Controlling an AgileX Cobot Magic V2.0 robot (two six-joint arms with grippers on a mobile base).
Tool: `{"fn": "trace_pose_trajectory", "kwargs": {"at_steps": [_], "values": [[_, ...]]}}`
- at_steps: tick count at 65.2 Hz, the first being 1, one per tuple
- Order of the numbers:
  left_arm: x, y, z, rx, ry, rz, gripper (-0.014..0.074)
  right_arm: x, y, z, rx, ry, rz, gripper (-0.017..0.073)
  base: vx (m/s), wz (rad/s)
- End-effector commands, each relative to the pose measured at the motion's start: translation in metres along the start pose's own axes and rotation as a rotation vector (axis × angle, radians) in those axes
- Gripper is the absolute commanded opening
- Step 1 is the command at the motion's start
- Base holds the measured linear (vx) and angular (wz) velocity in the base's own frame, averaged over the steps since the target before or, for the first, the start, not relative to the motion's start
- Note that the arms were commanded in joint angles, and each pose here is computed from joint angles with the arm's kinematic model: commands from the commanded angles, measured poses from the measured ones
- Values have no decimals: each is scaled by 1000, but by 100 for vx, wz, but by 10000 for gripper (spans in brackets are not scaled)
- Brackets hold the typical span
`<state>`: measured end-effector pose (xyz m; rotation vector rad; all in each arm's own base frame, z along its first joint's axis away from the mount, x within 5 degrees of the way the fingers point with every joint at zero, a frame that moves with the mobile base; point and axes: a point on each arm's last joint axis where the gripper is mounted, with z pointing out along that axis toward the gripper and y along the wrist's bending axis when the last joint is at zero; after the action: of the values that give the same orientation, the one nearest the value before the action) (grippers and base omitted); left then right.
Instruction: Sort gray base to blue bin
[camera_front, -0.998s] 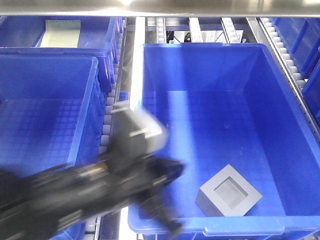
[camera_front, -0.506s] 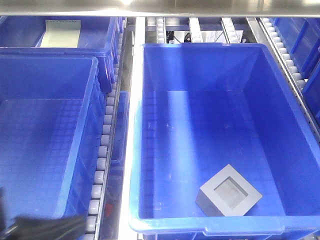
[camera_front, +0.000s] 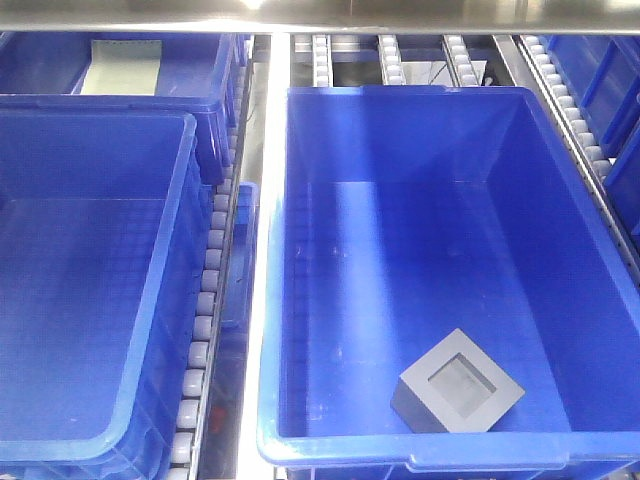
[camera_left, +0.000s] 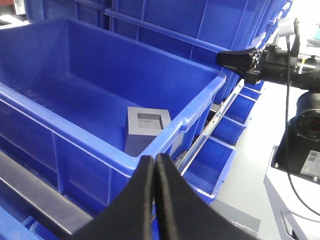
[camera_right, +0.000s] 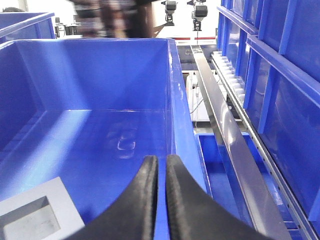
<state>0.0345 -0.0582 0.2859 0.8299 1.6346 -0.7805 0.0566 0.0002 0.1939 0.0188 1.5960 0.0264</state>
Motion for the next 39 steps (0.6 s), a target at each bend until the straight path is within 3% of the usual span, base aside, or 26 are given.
{"fn": "trace_pose_trajectory", "kwargs": {"at_steps": [1,32,39], "values": [[-14,-1,-2,2,-85,-8,-6,-9,0,-1,0,-91,-13,-4,0,0],[-14,-1,-2,2,-85,-9,-6,-9,0,-1,0,-91,-13,-4,0,0],[-14,1,-3,-12,-92,17,-6,-9,0,-1,0,-91,-13,-4,0,0]]}}
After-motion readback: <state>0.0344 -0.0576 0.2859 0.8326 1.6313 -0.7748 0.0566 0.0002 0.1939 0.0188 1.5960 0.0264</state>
